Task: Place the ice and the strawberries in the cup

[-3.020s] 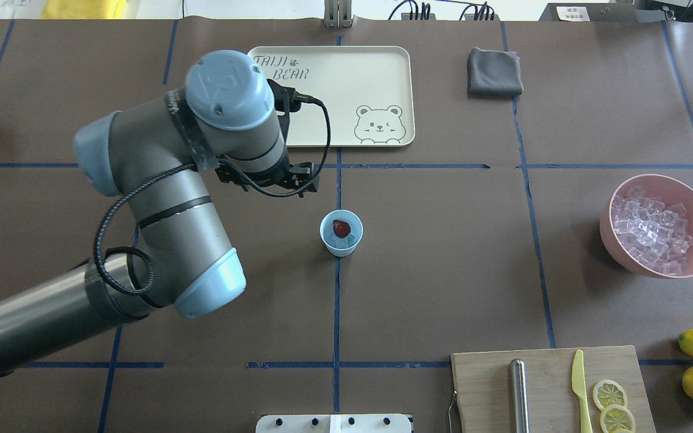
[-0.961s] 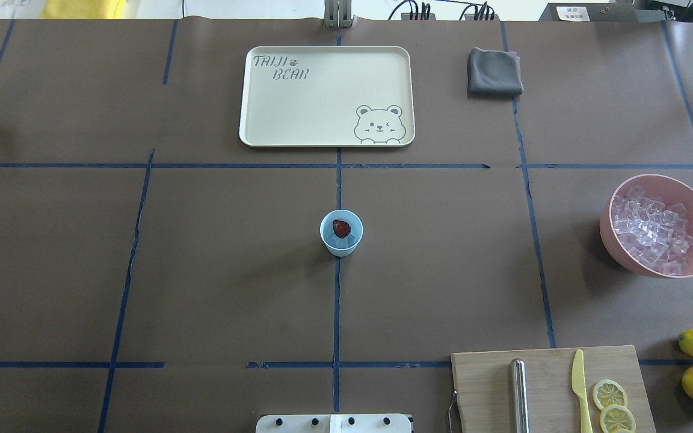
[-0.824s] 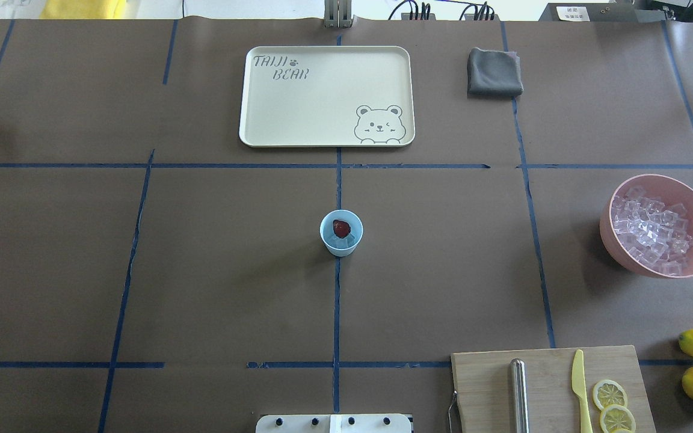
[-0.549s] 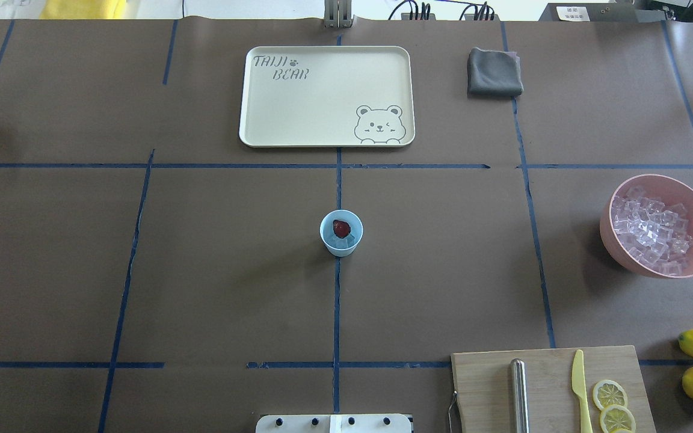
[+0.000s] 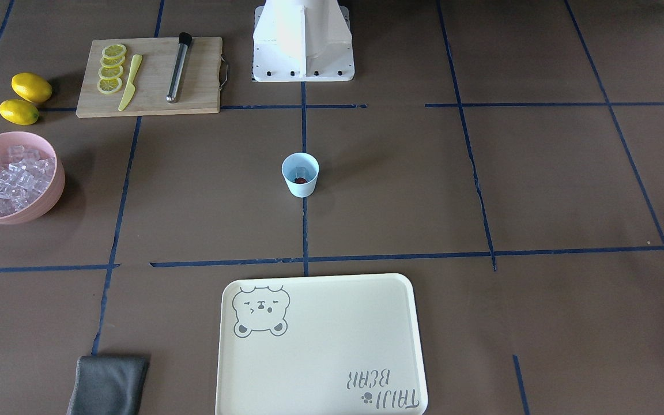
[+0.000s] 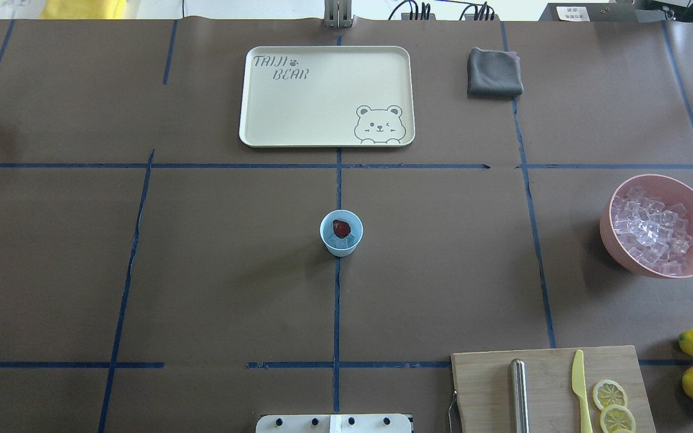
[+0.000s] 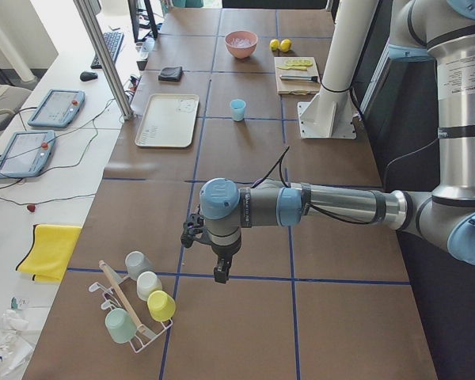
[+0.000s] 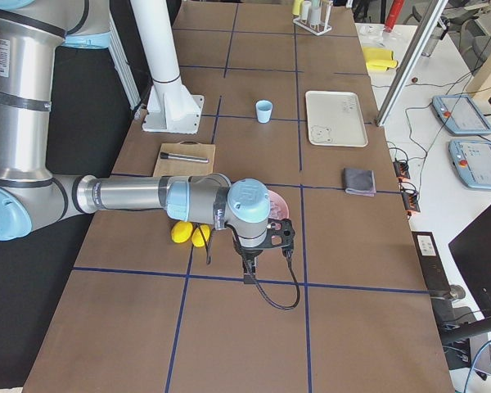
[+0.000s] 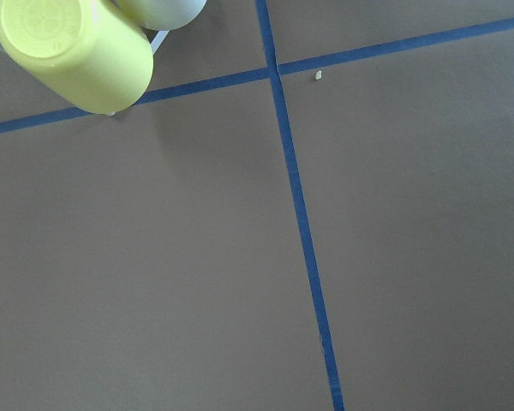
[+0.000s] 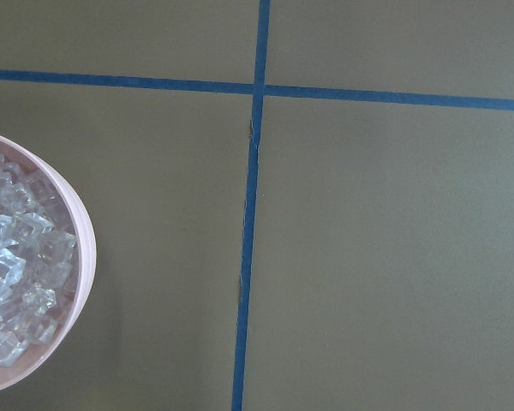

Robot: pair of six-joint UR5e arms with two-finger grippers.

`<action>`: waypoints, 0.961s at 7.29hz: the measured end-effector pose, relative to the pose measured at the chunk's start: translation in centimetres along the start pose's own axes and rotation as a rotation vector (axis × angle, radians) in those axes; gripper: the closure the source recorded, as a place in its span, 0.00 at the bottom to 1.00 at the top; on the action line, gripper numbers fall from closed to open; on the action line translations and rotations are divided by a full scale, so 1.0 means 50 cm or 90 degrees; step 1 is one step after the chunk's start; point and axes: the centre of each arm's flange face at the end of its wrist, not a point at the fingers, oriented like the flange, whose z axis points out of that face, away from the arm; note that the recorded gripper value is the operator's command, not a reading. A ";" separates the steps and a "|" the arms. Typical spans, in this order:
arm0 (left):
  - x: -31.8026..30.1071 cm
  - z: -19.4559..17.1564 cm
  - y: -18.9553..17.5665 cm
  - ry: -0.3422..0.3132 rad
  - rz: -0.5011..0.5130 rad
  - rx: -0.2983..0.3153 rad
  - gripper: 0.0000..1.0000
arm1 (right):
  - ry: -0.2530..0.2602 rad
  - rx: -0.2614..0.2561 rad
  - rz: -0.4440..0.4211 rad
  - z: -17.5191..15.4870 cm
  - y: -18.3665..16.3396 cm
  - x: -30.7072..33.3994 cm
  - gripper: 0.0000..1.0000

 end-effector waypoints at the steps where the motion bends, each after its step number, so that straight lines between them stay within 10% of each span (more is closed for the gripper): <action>1: 0.000 0.000 0.001 -0.003 0.000 0.000 0.00 | 0.000 0.000 0.000 0.000 0.000 0.000 0.00; 7: 0.002 -0.002 0.003 -0.004 0.005 0.000 0.00 | -0.001 -0.001 0.000 0.001 0.001 0.000 0.00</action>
